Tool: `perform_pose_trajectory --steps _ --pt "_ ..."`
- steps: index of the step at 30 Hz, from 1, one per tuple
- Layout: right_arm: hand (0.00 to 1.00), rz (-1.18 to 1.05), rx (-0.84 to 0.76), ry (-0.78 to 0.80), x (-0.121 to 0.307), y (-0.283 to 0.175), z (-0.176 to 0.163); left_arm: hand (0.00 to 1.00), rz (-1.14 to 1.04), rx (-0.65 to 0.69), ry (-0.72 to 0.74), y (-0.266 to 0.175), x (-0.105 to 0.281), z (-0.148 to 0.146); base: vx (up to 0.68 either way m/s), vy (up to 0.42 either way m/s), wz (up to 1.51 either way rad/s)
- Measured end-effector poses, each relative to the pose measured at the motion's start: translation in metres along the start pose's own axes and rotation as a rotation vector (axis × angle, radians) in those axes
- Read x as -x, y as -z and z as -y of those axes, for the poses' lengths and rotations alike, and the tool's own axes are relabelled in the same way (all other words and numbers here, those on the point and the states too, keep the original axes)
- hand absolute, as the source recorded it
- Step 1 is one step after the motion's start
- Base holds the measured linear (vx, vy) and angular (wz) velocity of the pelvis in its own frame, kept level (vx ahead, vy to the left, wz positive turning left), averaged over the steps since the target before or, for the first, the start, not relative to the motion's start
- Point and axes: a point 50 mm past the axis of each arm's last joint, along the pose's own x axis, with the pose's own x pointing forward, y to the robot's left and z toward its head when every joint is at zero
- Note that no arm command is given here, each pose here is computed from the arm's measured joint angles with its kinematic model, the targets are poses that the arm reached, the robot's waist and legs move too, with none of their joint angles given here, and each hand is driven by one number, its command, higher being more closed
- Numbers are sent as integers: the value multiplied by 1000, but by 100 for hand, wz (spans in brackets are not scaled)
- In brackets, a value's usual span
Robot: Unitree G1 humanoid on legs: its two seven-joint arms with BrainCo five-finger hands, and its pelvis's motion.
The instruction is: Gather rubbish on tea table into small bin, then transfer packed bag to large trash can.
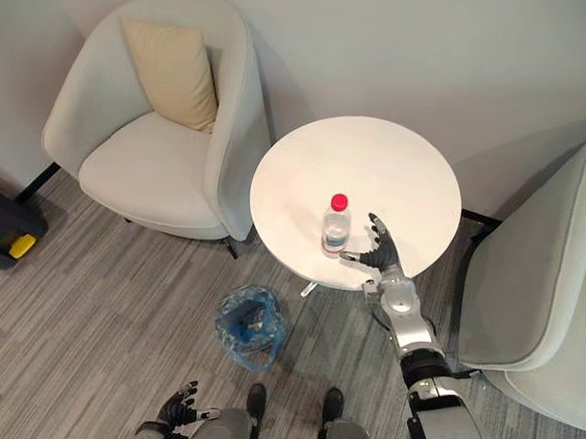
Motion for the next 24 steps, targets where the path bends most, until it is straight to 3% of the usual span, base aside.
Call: perform_pose_trajectory --steps 13,14,24 --pt "0 135 -26 29 -41 -61 9 0 95 57 -32 -28 -8 -5 -100 -2 1" --pt "100 143 -19 37 -46 -67 13 0 111 62 -34 -34 -10 -6 -91 -3 4" --pt "100 222 -23 94 -63 -109 34 0 133 94 -41 -39 -11 -8 -10 0 6"
